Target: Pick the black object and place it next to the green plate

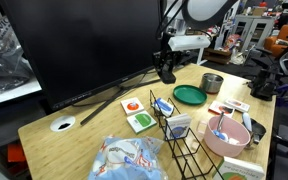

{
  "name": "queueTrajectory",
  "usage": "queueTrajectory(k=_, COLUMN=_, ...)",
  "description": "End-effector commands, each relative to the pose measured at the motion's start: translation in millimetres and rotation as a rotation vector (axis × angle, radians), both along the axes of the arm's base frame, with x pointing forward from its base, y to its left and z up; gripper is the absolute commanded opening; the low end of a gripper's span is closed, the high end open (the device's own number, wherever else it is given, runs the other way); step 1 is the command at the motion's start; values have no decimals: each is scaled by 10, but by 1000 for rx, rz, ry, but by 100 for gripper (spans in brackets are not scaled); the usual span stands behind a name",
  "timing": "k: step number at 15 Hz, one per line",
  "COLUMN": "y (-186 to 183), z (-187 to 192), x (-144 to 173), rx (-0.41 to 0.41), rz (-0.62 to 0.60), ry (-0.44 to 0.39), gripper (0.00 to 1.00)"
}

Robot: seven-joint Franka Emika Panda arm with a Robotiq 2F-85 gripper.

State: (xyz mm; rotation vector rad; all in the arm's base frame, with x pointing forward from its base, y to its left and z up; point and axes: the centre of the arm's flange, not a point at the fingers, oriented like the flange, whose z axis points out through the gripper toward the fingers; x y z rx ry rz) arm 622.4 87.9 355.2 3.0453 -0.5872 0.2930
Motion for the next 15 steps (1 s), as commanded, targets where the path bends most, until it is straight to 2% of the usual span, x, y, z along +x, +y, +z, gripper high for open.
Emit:
queueTrajectory(k=1, y=-5, z=-58, x=140, rx=8, rz=-73, ry=13, gripper=26)
queueTrajectory(k=4, y=-174, z=-194, x=402, rx=41, rz=-270, ry=18, gripper=26)
queueTrajectory(k=11, y=-755, z=-451, x=777, rx=101, rz=-669, ry=39, gripper=26)
queueTrajectory(k=15, y=-846, z=-688, x=902, rx=162, rz=-861, ry=89, gripper=26)
